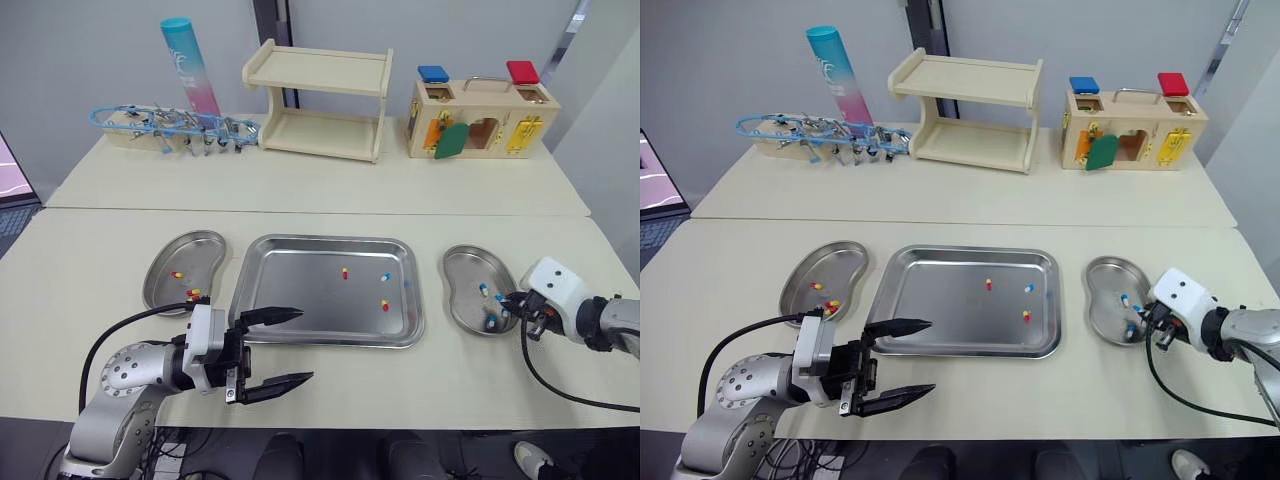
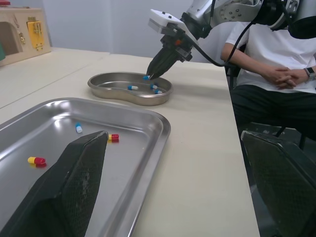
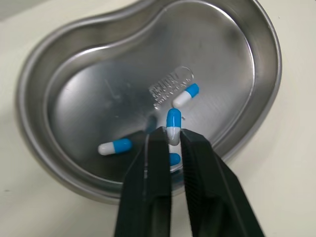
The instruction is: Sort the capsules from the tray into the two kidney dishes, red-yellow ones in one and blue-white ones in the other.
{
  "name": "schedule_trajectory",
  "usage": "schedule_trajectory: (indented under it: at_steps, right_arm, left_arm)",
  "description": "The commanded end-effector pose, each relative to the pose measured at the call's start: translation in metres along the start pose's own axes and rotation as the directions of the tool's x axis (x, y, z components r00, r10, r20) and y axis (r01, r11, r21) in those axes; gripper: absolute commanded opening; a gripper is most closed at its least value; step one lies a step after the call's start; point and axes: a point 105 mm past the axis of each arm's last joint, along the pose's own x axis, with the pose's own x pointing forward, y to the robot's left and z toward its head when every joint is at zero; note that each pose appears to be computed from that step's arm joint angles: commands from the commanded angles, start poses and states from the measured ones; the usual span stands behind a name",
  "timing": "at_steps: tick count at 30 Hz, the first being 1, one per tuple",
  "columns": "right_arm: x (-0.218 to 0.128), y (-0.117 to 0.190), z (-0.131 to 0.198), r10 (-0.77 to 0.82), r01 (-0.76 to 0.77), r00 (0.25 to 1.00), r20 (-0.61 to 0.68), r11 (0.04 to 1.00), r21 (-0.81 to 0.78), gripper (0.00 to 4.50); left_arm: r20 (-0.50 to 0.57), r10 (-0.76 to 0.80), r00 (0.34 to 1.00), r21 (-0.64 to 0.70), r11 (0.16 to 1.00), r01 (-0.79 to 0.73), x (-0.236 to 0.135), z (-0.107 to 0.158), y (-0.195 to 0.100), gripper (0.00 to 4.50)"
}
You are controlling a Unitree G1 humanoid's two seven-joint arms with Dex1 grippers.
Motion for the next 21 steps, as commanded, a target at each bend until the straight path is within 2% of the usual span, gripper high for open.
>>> schedule_trajectory:
  at_steps: [1, 6, 9, 12, 15, 17, 21]
  right_arm:
    - [-0.005, -0.012, 0.013, -0.053, 0.055, 0.996, 0.068, 0.998, -0.02, 1.81]
    - [-0.009, -0.006, 0.017, -0.012, 0.022, 0.99, 0.141, 0.997, -0.075, 3.4]
    - [-0.016, 0.004, 0.026, 0.024, 0.002, 0.967, 0.255, 0.995, -0.101, 4.42]
    - [-0.029, 0.021, 0.027, 0.081, -0.025, 0.934, 0.349, 0.986, -0.164, 4.42]
    - [-0.039, 0.033, 0.014, 0.115, -0.056, 0.919, 0.376, 0.985, -0.163, 4.42]
    - [-0.045, 0.037, 0.001, 0.116, -0.067, 0.922, 0.369, 0.988, -0.141, 4.42]
    - [-0.053, 0.03, -0.024, 0.066, -0.034, 0.939, 0.338, 0.995, -0.098, 4.42]
  left_arm:
    - [0.027, 0.003, 1.0, 0.036, 0.999, -0.004, 0.004, 0.009, -0.001, 4.5]
    - [0.029, 0.136, 0.99, 0.026, 0.99, -0.137, -0.005, 0.011, 0.012, 4.5]
    - [-0.067, 0.33, 0.942, 0.032, 0.944, -0.328, -0.025, 0.002, 0.032, 4.5]
    - [-0.201, 0.495, 0.846, 0.049, 0.867, -0.496, -0.062, -0.008, 0.046, 4.5]
    - [-0.22, 0.626, 0.748, 0.056, 0.774, -0.631, -0.102, -0.005, 0.053, 4.5]
    - [-0.24, 0.711, 0.661, 0.061, 0.69, -0.721, -0.135, -0.004, 0.054, 4.5]
    - [-0.316, 0.817, 0.482, 0.103, 0.535, -0.839, -0.198, -0.007, 0.045, 4.5]
